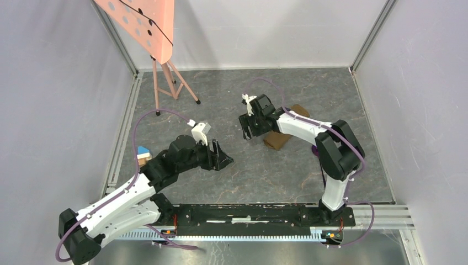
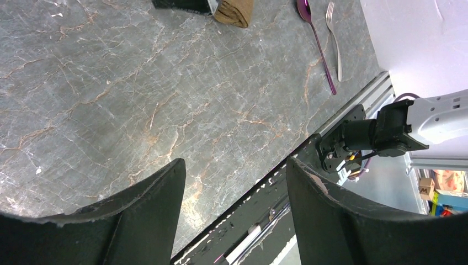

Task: Fold the napkin into a case and place the utensils inside
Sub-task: Move the smaller rectangle folded napkin to the center of the board.

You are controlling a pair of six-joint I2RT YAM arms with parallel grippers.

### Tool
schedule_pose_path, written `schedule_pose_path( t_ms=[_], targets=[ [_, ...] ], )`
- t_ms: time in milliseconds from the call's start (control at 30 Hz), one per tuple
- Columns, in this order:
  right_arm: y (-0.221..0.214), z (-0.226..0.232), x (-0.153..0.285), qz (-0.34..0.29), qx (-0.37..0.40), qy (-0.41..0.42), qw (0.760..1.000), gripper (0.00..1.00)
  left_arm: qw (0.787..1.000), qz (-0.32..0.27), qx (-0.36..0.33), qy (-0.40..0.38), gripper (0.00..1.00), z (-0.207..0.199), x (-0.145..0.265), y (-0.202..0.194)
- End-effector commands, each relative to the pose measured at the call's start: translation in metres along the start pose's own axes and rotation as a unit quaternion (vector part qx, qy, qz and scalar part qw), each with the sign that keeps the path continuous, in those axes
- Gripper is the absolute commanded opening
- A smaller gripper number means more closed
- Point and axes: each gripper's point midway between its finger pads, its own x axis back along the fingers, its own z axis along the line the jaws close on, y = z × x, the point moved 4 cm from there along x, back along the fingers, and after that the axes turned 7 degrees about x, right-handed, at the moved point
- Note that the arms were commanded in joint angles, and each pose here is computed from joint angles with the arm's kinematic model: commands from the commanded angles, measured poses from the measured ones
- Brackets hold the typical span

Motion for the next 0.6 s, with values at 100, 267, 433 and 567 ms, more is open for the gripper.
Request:
schedule_pose_path(
  t_ms=[100, 267, 433, 567],
  targets=[
    [-0.057, -0.024, 0.007, 0.064, -0.035, -0.038, 0.997, 0.74, 0.999, -0.039, -0.025, -0.027, 0.74, -0.016, 0.015, 0.019],
    [-0.113, -0.061, 0.039, 0.102, -0.043, -0.108, 0.988, 0.74, 0.998, -0.029, -0.034, -0.036, 0.74, -0.02, 0.013, 0.019],
    [-0.131, -0.126, 0.076, 0.127, -0.028, -0.246, 0.961, 0.78, 0.998, -0.014, -0.04, -0.053, 0.74, -0.027, 0.009, 0.019],
    [-0.093, -0.104, 0.085, 0.06, -0.027, -0.16, 0.985, 0.78, 0.998, 0.004, -0.042, -0.056, 0.74, -0.027, 0.003, 0.016]
  ],
)
